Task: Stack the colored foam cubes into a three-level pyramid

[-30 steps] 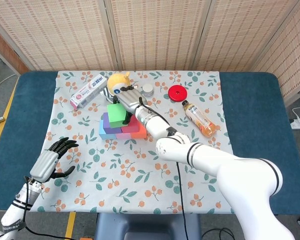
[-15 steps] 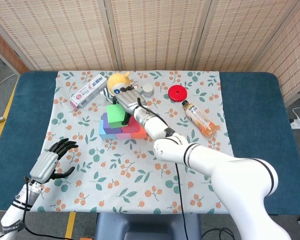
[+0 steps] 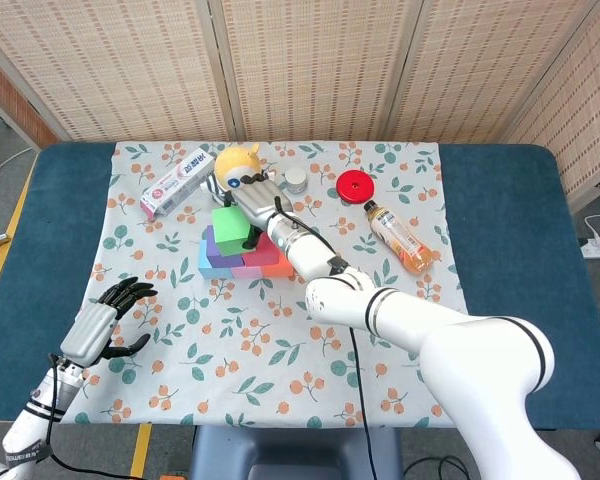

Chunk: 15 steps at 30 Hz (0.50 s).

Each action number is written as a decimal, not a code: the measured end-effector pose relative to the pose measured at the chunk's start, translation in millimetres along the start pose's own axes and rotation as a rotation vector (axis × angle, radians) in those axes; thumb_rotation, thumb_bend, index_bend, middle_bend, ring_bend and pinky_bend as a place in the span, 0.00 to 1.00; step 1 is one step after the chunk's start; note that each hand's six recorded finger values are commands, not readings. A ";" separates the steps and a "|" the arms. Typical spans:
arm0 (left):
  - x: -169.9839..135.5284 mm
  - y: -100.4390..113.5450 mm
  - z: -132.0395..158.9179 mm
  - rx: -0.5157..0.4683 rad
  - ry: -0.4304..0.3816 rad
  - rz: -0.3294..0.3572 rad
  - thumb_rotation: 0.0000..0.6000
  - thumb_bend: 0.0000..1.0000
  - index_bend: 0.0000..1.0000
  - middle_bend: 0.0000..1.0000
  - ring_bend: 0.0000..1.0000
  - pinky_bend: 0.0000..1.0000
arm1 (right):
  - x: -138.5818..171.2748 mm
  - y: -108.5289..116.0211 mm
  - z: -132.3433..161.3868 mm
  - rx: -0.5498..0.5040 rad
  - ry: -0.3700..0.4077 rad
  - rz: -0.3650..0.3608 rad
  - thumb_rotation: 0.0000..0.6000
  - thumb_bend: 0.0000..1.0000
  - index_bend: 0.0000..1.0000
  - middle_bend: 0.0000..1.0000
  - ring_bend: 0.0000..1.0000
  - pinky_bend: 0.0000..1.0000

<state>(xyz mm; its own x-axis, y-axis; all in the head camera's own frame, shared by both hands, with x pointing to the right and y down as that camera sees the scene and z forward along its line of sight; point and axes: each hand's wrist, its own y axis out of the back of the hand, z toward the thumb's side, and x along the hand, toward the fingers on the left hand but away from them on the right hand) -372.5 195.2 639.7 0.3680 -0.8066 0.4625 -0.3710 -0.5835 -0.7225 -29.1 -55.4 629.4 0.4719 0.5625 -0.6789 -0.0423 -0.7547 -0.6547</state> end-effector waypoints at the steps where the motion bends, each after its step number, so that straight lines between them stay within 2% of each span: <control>1: -0.1 0.0 0.1 0.000 0.000 0.000 1.00 0.32 0.22 0.15 0.07 0.14 | 0.1 0.2 0.2 -0.003 0.000 0.000 1.00 0.07 0.35 0.28 0.01 0.00; 15: -0.5 -0.5 -0.7 -0.003 -0.001 0.003 1.00 0.32 0.22 0.15 0.07 0.14 | 0.2 4.0 -0.9 -0.028 -0.015 -0.021 1.00 0.07 0.37 0.28 0.01 0.00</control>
<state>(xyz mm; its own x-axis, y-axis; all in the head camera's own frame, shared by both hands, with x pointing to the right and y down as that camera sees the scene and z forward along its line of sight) -373.2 195.8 640.2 0.3679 -0.8085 0.4594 -0.3745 -0.5810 -0.7226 -28.4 -58.6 626.9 0.4591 0.5834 -0.6700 -0.0074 -0.7516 -0.6596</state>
